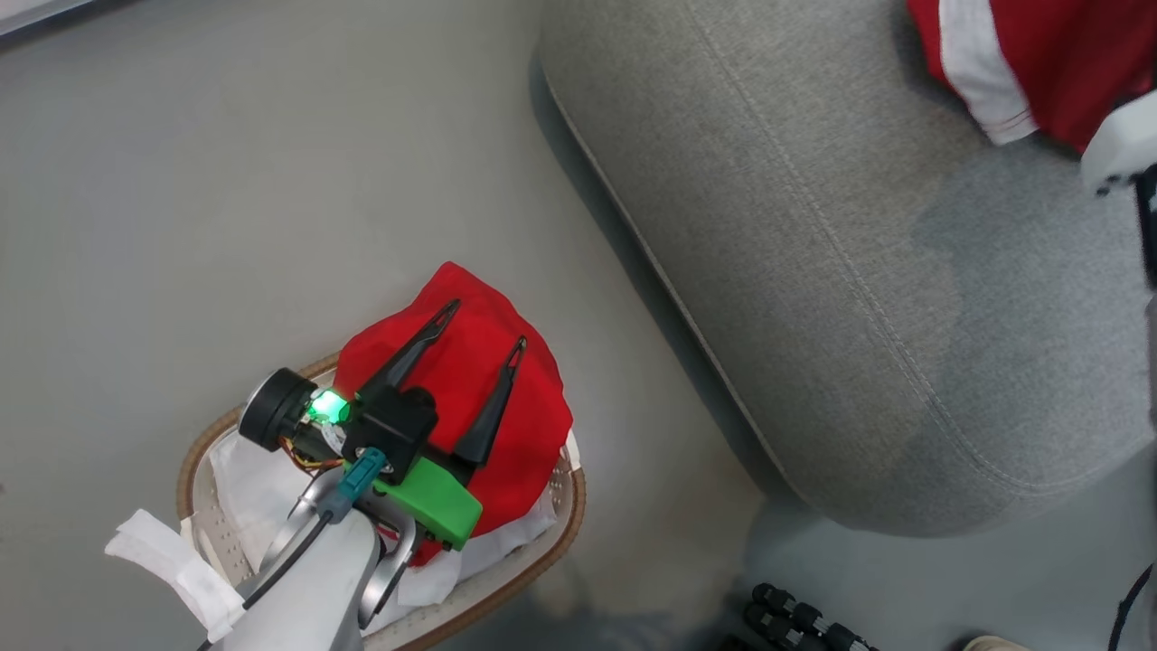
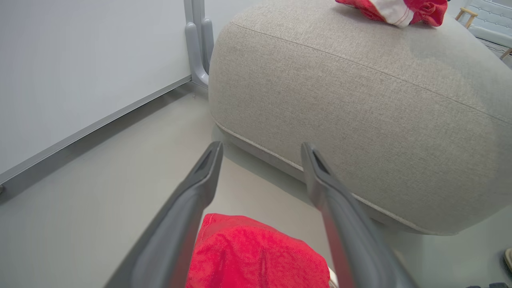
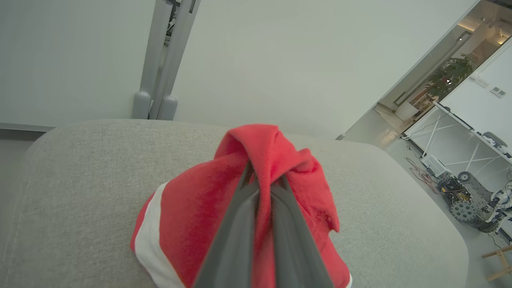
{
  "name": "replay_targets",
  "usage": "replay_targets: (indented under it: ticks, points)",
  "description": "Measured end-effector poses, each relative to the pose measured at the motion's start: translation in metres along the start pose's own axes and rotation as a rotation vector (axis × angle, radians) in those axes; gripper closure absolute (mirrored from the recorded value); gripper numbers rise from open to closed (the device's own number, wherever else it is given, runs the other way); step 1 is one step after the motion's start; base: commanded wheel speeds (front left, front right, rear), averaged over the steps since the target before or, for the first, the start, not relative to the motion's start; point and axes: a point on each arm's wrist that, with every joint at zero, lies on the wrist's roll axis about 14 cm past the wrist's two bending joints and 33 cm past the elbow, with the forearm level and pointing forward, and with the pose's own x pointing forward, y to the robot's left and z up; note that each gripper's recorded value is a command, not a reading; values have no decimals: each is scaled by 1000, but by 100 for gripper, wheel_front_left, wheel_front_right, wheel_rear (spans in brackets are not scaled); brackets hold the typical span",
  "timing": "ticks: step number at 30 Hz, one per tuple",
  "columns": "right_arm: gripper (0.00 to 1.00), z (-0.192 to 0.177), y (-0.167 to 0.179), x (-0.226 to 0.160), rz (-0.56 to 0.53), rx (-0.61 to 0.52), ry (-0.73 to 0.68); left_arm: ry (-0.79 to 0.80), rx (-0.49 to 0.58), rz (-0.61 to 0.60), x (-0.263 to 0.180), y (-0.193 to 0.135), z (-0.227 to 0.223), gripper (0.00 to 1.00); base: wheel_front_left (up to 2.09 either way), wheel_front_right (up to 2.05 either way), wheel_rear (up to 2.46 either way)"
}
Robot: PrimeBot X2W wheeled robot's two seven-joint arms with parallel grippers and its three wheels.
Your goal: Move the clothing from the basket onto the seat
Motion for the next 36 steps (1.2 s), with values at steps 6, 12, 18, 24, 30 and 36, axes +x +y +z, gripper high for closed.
replay_targets:
  ticks: [6,12,18,24,30,36]
  points:
    - [71,-74,48,-33,57,67,192,34,-15,73,-13,21,-12,0,0,0,0]
    - [0,-110,48,-82,5,151,302,20,-20,109,-16,23,-2,0,0,0,0]
    - [0,-116,34,-120,-59,204,316,-29,-40,192,-25,30,20,0,0,0,0]
    - [0,-101,57,-141,18,229,280,-42,-31,270,-45,33,32,0,0,0,0]
    - [0,-64,85,-135,115,273,171,-72,-15,392,-73,51,49,0,0,0,0]
    - [0,-21,129,-127,231,353,62,-69,-22,563,-122,76,49,0,0,0,0]
